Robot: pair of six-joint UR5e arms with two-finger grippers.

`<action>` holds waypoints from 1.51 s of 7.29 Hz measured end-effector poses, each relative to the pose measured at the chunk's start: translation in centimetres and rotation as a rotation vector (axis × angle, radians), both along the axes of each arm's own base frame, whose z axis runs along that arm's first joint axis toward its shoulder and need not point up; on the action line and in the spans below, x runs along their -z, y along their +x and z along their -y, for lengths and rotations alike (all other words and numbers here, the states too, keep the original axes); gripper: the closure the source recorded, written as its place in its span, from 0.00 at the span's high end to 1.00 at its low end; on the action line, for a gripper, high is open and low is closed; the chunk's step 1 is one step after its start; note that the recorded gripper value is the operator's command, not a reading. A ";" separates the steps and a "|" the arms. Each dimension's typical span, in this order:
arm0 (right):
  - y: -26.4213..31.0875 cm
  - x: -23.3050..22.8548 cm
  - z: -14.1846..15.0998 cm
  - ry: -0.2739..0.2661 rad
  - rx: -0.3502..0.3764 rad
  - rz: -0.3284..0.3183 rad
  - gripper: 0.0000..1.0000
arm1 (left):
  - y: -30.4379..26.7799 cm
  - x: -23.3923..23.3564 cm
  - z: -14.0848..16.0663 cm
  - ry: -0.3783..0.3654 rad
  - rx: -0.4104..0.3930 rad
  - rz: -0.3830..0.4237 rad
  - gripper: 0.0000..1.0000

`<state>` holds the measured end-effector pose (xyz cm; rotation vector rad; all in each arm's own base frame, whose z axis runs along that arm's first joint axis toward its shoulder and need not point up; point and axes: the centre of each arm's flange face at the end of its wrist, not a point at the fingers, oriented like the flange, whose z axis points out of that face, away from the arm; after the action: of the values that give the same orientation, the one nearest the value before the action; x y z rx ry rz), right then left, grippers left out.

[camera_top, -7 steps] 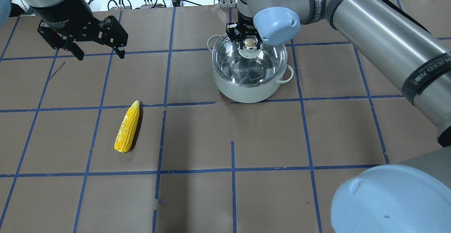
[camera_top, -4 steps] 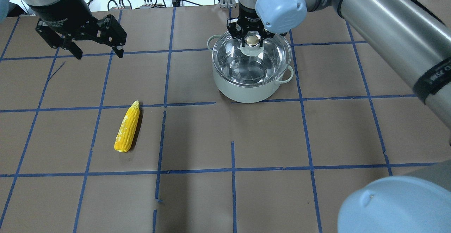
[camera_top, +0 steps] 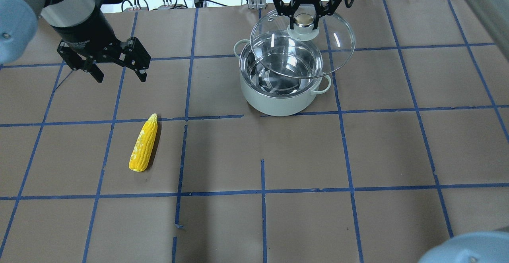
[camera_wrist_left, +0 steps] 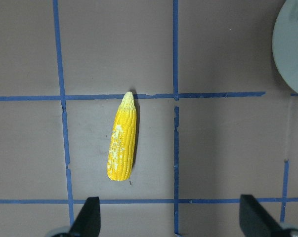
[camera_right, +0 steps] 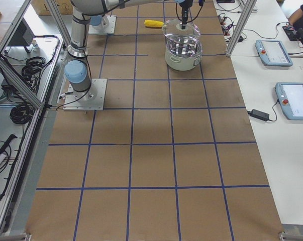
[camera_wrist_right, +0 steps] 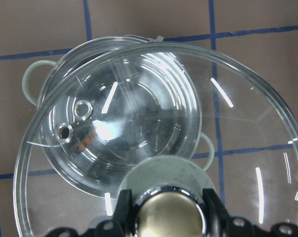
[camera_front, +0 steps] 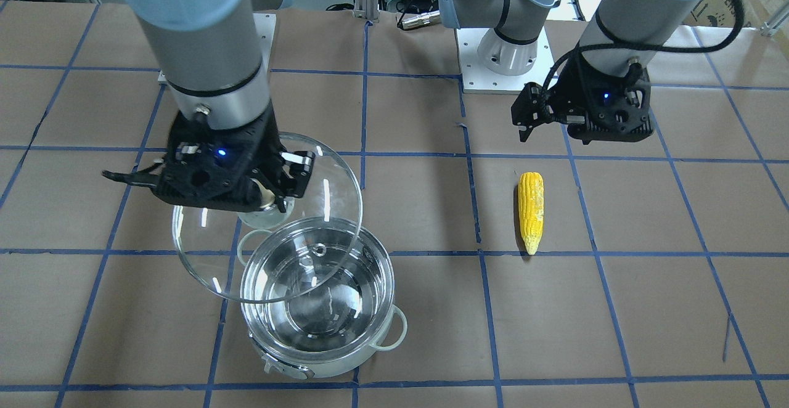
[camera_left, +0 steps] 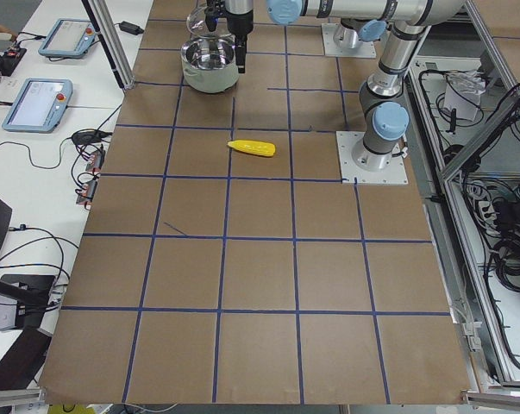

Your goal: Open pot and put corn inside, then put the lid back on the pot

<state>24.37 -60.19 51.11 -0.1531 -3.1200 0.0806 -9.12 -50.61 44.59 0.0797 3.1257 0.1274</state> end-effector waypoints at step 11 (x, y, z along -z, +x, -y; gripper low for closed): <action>-10.4 -1.8 -4.4 0.093 0.033 -0.001 0.33 | 7.5 26.8 -4.2 0.047 0.109 -0.029 0.17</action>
<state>13.95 -55.82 52.89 -0.2029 -3.1113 -0.0652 -1.60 -46.39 17.80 0.2536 3.1389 0.1992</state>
